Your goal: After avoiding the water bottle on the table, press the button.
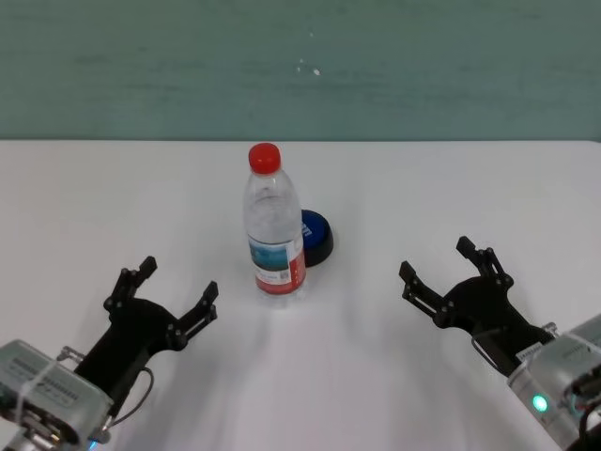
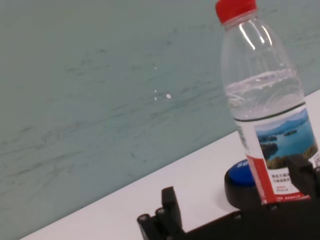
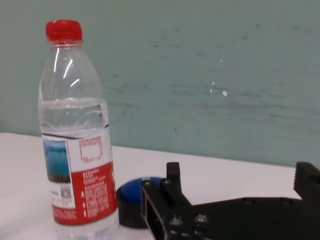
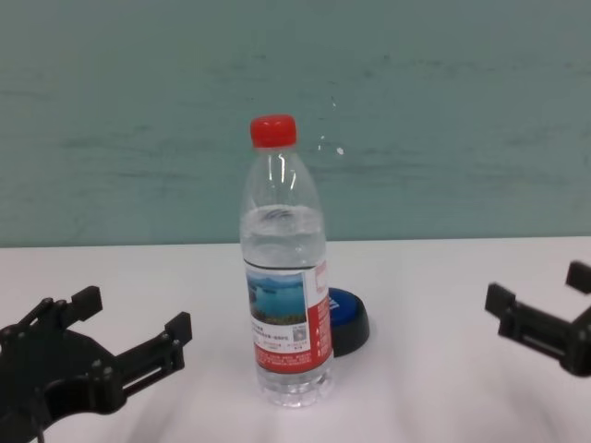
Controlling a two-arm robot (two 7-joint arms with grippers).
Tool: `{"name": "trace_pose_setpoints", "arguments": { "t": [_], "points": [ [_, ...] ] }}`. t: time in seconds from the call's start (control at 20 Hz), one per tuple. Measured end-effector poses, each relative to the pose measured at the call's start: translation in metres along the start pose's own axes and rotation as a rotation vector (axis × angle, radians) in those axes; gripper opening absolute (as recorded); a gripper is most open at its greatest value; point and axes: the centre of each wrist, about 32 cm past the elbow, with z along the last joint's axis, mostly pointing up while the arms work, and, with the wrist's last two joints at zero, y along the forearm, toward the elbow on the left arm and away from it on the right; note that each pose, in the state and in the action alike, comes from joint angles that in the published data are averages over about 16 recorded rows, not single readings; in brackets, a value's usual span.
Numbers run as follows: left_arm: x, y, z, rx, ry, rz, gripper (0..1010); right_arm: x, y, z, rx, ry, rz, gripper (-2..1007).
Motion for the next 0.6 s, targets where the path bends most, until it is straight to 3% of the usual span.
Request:
{"name": "trace_pose_setpoints", "arguments": {
  "t": [0.6],
  "points": [
    [0.0,0.0,0.0,0.0,0.0,0.0,1000,0.0032,0.0011,-0.0104,-0.047,0.046,0.002,1004]
  ]
}}
